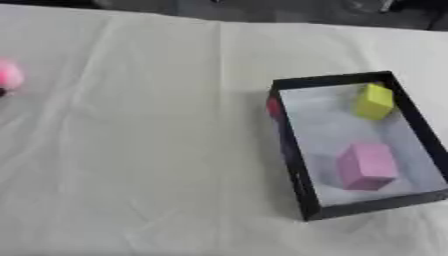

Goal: Pick up the objects with one hand, pass them to the other hand, and then place them into the box on the other side of the table.

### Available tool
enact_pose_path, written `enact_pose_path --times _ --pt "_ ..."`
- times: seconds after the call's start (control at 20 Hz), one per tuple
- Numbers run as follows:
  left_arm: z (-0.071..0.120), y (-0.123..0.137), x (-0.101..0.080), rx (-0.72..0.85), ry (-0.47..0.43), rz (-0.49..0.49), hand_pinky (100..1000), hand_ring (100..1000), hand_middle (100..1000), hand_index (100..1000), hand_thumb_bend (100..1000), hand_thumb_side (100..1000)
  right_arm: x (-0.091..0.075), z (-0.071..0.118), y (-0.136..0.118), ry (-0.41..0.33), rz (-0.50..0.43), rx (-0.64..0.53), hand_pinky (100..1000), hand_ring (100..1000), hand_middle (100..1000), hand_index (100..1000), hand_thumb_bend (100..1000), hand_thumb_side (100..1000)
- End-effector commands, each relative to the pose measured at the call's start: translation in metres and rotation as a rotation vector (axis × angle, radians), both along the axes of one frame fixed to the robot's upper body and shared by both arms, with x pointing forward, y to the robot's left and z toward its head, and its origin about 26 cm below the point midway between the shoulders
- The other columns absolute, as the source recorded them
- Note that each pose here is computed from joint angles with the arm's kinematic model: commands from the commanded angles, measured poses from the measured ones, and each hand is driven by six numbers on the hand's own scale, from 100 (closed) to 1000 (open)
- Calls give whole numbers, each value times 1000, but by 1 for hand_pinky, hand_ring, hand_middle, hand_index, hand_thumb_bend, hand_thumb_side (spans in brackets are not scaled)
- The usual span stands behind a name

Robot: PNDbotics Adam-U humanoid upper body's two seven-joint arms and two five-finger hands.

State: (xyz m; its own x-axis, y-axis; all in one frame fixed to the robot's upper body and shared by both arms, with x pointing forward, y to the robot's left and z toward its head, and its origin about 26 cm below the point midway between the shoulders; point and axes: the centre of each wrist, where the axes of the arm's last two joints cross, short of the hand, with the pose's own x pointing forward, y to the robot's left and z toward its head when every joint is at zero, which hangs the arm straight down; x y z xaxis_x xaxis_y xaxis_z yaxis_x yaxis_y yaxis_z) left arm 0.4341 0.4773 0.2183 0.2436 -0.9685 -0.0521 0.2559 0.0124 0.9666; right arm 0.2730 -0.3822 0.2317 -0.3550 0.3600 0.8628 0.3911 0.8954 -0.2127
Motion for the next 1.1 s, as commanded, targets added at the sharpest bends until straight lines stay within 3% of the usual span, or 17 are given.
enact_pose_path --times 0.05,0.5,0.9,1.1 --pt "17 2 0 12 -57 13 891 871 792 764 316 262 -2 6 0 -12 1 -28 745 943 843 982 100 657" --pt "11 -5 4 -8 -97 10 893 855 762 707 209 219 -2 5 -1 -9 5 -25 746 943 843 981 100 657" --pt "9 -6 5 -8 -100 3 889 851 757 708 270 209 -2 3 -1 -5 4 -21 748 944 843 982 100 659" --pt "10 -5 5 -1 -85 -5 892 857 773 802 379 264 -3 3 -2 -2 3 -20 748 944 843 983 100 660"
